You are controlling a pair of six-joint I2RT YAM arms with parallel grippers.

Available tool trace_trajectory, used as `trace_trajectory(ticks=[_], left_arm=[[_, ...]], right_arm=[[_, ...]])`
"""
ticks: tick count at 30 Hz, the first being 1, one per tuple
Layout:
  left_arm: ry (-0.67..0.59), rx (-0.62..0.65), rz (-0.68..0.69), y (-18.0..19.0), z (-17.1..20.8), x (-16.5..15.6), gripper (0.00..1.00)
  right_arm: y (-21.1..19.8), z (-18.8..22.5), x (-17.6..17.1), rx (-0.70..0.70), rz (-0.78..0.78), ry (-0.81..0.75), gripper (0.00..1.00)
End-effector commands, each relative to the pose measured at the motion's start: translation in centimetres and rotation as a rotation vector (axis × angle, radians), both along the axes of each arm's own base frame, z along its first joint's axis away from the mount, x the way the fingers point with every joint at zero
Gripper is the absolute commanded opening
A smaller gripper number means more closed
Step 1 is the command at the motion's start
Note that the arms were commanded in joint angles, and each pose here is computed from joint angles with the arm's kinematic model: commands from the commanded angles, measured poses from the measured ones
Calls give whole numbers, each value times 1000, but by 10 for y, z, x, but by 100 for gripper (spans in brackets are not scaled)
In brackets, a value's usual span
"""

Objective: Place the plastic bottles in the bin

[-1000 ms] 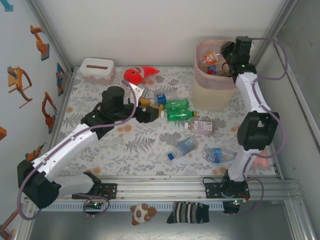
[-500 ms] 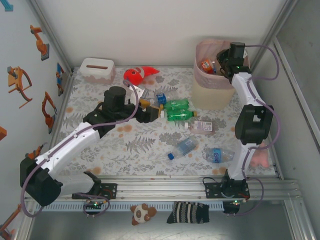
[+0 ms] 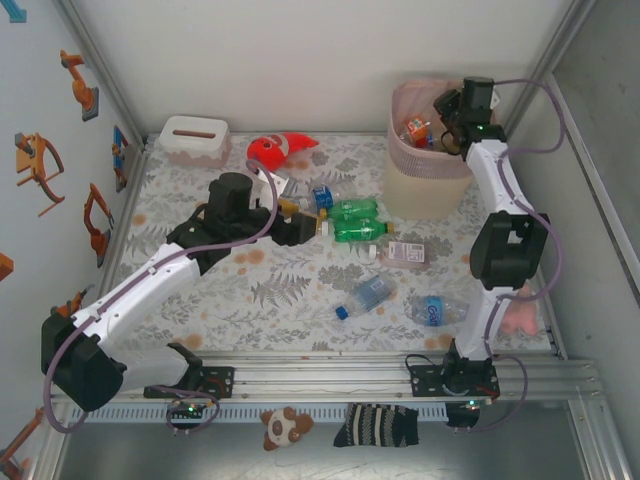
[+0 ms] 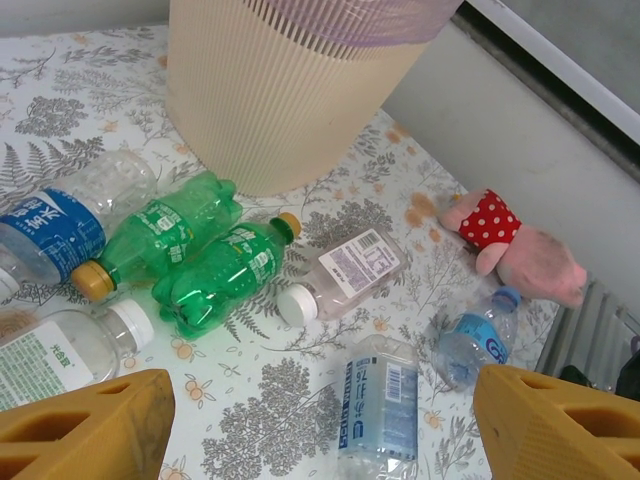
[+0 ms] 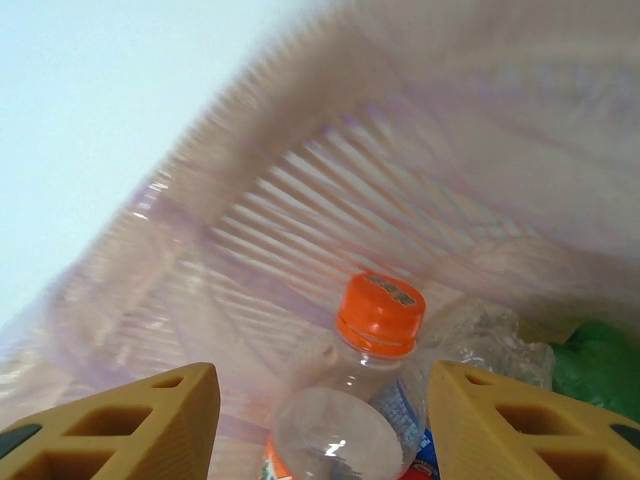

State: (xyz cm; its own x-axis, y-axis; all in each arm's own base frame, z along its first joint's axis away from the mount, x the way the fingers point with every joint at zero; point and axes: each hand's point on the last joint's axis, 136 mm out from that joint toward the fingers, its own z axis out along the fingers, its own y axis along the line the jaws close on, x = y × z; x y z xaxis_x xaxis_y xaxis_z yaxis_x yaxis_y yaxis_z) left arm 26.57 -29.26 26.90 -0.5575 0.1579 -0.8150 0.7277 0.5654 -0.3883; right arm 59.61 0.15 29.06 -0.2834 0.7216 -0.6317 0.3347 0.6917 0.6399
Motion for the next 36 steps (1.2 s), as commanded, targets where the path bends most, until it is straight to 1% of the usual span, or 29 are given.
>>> trace_trajectory(ticks=[1, 5, 10, 15, 19, 23, 27, 29, 31, 36], left_arm=[[-18, -7, 8, 2, 9, 2, 78], [0, 4, 36, 1, 9, 9, 77], [57, 25, 112, 0, 3, 26, 76], [170, 82, 285, 6, -17, 56, 76], [244, 86, 477, 19, -33, 82, 78], [319, 85, 742, 46, -49, 105, 78], [428, 77, 988, 72, -66, 117, 80], [515, 77, 1099, 83, -77, 119, 80], [598, 77, 1180, 90, -89, 121, 81], [840, 15, 1318, 92, -127, 117, 82]], right_arm=[[-8, 66, -23, -88, -12, -97, 56], [-8, 97, -43, -138, 12, -135, 56], [0, 122, -71, -184, 82, -148, 56], [8, 130, -101, -197, 138, -143, 56], [11, 132, -125, -204, 162, -138, 56], [11, 132, -146, -218, 171, -127, 56], [9, 132, -162, -228, 167, -126, 56], [9, 131, -168, -231, 167, -125, 56], [8, 130, -172, -231, 165, -123, 56], [9, 129, -181, -231, 169, -116, 56]])
